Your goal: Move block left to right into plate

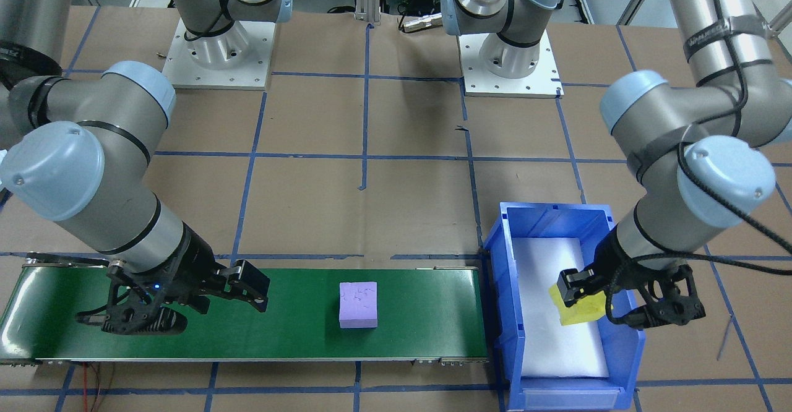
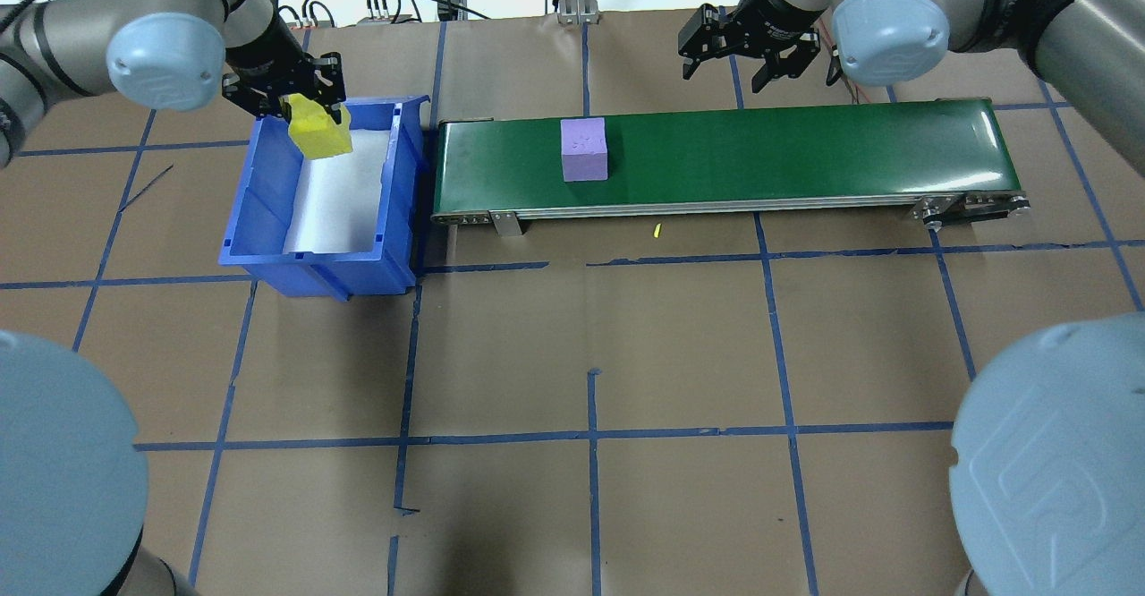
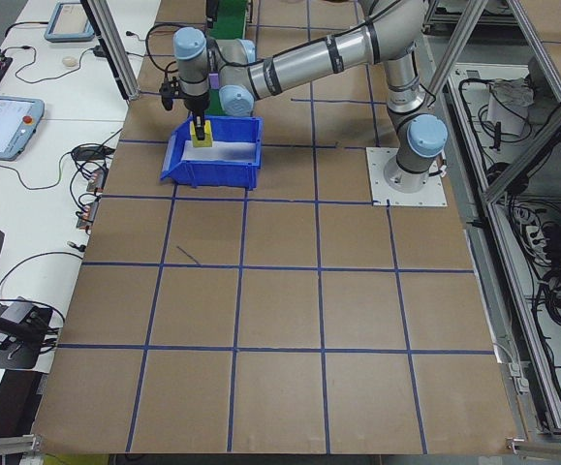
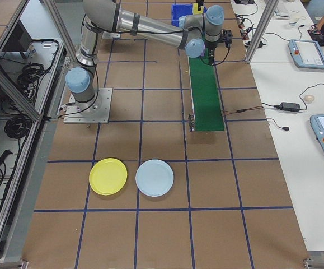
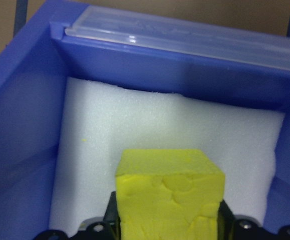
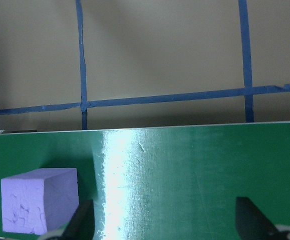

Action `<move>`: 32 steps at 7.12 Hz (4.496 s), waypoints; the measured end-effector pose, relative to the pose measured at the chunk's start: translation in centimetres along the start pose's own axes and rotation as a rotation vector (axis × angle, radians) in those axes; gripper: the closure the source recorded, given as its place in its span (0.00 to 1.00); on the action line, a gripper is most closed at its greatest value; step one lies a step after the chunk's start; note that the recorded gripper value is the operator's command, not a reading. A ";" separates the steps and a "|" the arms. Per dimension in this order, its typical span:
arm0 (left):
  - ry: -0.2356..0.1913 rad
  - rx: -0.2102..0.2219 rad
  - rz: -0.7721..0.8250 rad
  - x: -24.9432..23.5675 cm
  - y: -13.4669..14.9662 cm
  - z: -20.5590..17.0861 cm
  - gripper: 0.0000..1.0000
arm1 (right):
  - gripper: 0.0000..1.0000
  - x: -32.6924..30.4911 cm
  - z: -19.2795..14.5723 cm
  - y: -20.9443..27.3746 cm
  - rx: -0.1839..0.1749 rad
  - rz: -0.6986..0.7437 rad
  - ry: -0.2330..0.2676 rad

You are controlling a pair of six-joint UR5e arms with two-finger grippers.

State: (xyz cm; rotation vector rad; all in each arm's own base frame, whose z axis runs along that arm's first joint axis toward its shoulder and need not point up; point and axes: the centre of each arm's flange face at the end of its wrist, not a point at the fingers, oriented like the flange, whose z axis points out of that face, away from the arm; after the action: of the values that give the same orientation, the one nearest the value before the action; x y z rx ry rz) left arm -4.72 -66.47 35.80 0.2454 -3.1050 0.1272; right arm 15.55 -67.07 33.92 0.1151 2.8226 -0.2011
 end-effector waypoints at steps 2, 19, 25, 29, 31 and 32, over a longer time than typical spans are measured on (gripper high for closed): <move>0.022 0.011 0.085 6.8 3.4 -3.7 0.61 | 0.00 0.0 1.5 1.1 -0.034 0.048 -0.057; -0.088 -0.032 0.114 5.9 17.1 -15.2 0.00 | 0.77 3.1 7.0 0.6 -0.050 0.011 0.079; -0.002 0.022 0.192 5.0 16.3 -15.9 0.00 | 0.81 32.3 -13.8 5.5 -0.214 -0.435 0.296; 0.004 0.019 0.190 4.9 16.5 -15.8 0.00 | 0.55 55.7 -14.7 19.7 -0.225 -0.478 0.296; 0.005 0.020 0.186 4.9 16.5 -15.8 0.00 | 0.00 59.5 -12.2 21.0 -0.212 -0.484 0.308; 0.006 0.021 0.186 4.9 16.5 -15.9 0.00 | 0.00 60.7 -10.8 21.1 -0.214 -0.480 0.309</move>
State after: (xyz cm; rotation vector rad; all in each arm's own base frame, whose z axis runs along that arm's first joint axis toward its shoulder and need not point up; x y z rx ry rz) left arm -11.92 -49.70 50.44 -0.0439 -3.1161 0.1629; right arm -43.12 -41.18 22.65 -0.6347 3.1078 0.0210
